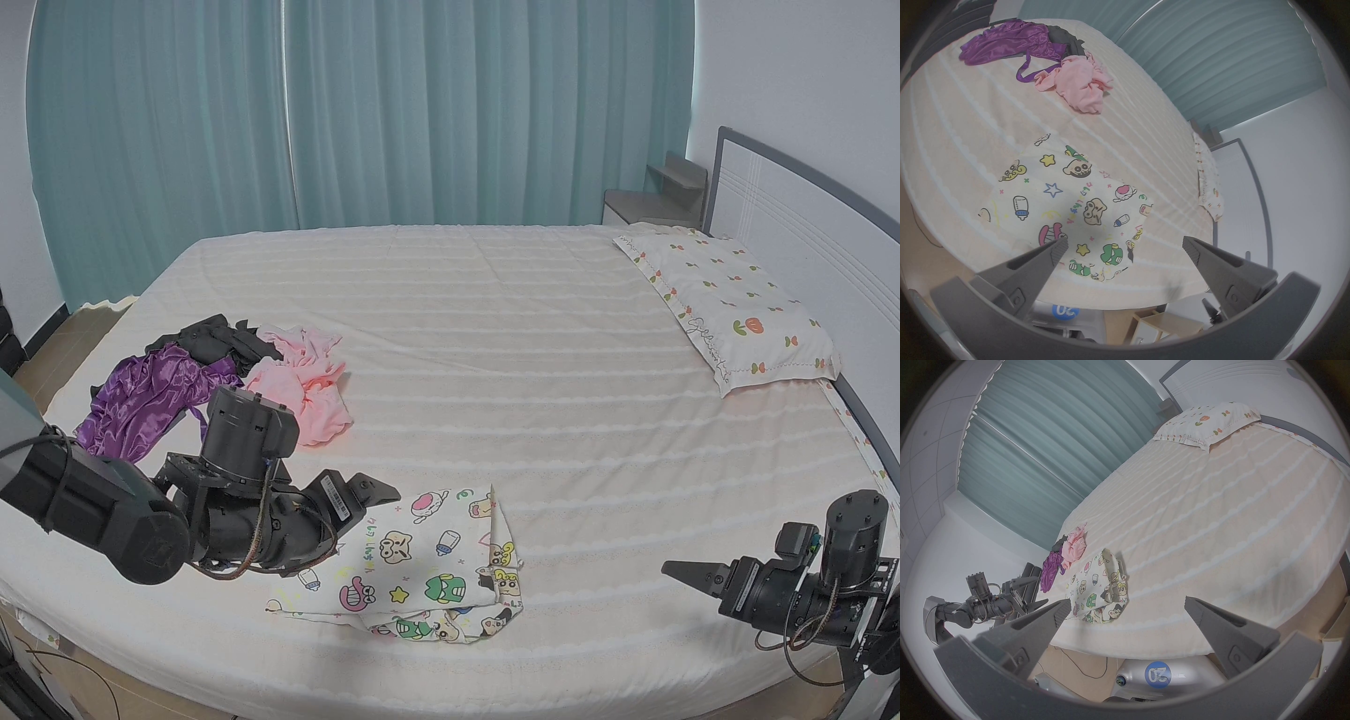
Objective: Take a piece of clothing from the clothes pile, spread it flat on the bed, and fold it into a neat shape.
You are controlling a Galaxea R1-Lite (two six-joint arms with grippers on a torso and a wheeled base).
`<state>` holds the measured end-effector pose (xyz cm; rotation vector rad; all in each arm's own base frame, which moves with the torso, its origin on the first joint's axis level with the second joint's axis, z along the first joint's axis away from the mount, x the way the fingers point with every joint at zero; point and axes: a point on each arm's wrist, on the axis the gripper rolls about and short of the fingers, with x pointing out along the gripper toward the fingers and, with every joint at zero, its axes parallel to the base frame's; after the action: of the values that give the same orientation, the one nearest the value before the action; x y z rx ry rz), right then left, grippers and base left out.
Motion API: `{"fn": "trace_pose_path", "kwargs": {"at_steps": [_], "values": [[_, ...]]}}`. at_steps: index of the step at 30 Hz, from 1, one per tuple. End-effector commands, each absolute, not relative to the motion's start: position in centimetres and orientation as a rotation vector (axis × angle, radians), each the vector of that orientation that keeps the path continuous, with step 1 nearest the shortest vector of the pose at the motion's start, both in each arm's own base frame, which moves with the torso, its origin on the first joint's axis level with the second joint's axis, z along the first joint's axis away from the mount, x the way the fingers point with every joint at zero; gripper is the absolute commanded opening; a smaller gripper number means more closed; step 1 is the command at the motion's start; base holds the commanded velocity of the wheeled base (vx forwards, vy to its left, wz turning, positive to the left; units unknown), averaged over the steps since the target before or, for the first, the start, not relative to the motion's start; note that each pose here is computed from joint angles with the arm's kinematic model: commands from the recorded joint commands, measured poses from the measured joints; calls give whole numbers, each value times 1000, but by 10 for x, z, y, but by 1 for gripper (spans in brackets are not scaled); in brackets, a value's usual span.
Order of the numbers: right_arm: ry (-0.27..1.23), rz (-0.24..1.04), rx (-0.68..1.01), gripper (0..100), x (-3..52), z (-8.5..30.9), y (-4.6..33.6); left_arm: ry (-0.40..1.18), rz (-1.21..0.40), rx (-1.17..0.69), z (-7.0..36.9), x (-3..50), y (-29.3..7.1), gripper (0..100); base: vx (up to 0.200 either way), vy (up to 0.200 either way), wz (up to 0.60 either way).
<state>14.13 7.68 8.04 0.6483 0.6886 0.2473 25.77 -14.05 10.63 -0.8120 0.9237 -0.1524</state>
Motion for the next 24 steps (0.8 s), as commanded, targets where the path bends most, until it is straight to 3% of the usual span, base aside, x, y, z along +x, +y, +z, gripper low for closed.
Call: {"fn": "trace_pose_path", "kwargs": {"at_steps": [1,13,22,24], "values": [[701,256,640,100,144,79,81,910,-143,-851,101,258,-128,100,0,200,0],[742,265,592,100,197,65,117,891,-123,-870,100,261,-119,100,0,200,0],[800,246,582,100,203,35,121,923,-132,-917,96,266,-110,100,0,200,0],[797,249,581,100,202,30,122,930,-133,-917,95,265,-110,100,0,0,0]]}}
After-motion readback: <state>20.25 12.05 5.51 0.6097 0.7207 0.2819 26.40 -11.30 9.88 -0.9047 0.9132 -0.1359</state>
